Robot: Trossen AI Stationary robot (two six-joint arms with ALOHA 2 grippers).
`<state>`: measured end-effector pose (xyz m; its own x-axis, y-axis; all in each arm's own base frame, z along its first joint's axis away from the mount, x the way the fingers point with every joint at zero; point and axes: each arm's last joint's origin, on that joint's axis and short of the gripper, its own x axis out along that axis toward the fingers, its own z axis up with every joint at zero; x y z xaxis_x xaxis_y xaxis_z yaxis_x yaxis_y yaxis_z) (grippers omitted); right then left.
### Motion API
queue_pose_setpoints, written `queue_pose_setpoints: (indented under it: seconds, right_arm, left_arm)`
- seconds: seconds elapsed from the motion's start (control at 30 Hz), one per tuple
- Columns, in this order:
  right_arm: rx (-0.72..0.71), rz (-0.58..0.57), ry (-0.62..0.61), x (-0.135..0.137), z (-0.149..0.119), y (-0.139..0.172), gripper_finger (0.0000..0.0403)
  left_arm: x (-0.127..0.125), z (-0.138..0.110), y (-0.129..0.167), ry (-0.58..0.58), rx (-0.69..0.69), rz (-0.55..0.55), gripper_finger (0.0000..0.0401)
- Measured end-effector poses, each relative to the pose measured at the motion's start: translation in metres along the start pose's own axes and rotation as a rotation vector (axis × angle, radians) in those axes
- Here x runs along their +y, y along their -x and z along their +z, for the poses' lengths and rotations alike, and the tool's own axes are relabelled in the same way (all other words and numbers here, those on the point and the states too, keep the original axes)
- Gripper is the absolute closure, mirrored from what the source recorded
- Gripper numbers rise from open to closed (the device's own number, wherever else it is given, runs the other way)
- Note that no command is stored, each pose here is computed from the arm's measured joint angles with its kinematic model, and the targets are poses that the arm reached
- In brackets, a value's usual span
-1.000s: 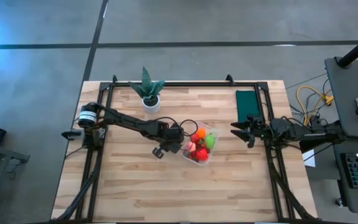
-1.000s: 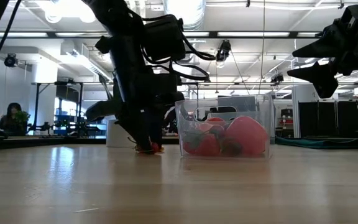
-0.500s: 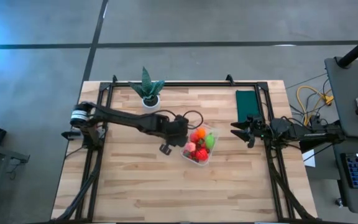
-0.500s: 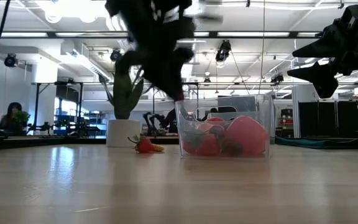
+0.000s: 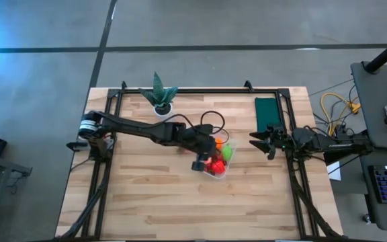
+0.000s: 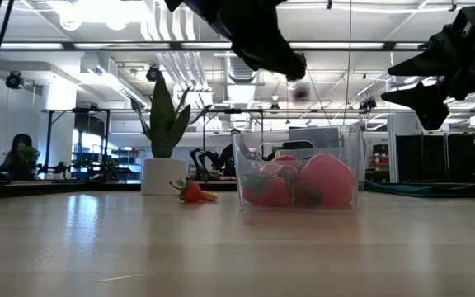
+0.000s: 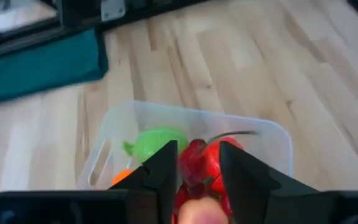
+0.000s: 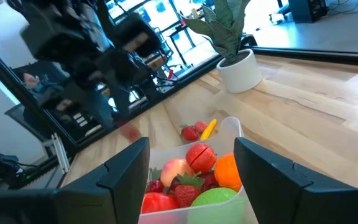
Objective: Pick and placing Produce into tupperware
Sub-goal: Put the red cherry into the container, then put the red strawberry into the container
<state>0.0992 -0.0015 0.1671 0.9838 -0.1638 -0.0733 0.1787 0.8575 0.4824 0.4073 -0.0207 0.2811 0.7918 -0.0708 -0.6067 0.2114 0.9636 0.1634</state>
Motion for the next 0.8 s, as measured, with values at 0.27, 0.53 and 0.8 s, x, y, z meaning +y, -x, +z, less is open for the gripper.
queue_pose_setpoints:
  seconds: [0.27, 0.53, 0.8]
  right_arm:
    - [0.009, -0.005, 0.002, 0.000, -0.001, -0.001, 0.0177]
    - [0.010, -0.006, 0.002, 0.000, -0.001, -0.001, 0.0177]
    - [0.010, -0.006, 0.002, 0.000, -0.001, -0.001, 0.0177]
  left_arm:
    - [-0.005, 0.000, -0.003, 0.104, 0.029, 0.140, 0.0215]
    - [0.002, -0.015, 0.039, 0.061, 0.319, 0.335, 0.0188]
    - [-0.009, -0.077, 0.032, -0.144, 0.648, 0.145, 0.0188]
